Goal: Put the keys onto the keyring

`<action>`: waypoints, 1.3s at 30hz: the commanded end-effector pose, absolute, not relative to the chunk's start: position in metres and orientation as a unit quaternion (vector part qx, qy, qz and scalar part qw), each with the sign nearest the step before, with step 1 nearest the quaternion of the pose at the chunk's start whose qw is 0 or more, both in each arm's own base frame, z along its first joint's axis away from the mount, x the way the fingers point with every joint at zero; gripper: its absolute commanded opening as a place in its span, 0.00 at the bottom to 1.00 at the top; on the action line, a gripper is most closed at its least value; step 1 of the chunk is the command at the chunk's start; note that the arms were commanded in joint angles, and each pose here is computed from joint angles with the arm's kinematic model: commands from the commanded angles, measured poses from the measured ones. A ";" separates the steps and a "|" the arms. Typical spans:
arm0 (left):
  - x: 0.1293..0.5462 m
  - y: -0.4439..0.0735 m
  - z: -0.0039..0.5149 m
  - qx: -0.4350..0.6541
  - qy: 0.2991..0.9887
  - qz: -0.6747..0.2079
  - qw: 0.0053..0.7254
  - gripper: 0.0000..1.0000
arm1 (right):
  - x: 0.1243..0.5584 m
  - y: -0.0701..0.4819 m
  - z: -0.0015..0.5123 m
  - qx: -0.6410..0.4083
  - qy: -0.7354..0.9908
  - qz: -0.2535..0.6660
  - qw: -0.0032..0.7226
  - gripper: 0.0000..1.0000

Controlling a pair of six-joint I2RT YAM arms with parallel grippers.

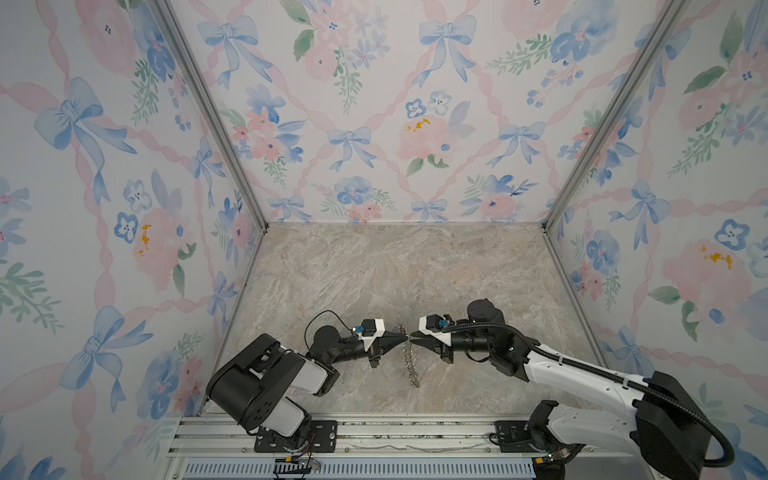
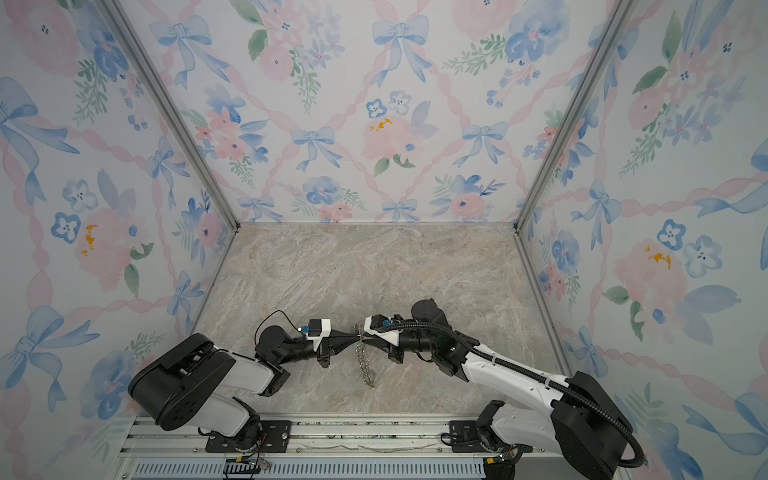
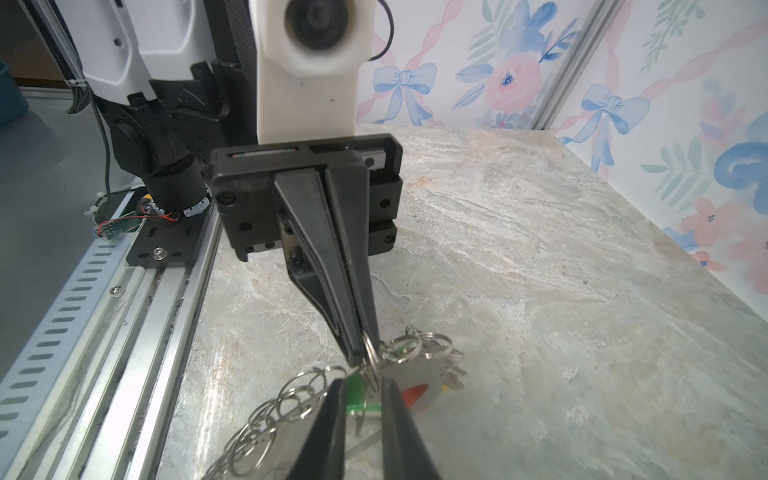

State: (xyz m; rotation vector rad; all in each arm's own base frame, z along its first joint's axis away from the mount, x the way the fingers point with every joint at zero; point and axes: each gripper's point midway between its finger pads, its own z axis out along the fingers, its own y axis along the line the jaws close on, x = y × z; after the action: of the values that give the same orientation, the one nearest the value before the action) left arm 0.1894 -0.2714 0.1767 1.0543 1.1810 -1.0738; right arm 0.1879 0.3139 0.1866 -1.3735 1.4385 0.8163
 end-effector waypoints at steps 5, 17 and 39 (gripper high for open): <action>0.181 -0.271 0.184 0.465 0.476 -0.457 0.590 0.00 | 0.208 0.305 0.191 -0.533 0.608 0.307 0.502 0.19; 0.183 -0.270 0.185 0.461 0.478 -0.454 0.595 0.00 | 0.193 0.314 0.173 -0.565 0.603 0.305 0.472 0.19; 0.184 -0.270 0.184 0.460 0.480 -0.454 0.593 0.00 | 0.181 0.318 0.171 -0.576 0.596 0.323 0.456 0.20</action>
State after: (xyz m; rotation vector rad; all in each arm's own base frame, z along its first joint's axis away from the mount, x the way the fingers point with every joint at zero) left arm 0.1871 -0.2709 0.1747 1.0639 1.1792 -1.0741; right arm 0.1894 0.3142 0.1696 -1.3935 1.4954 0.7648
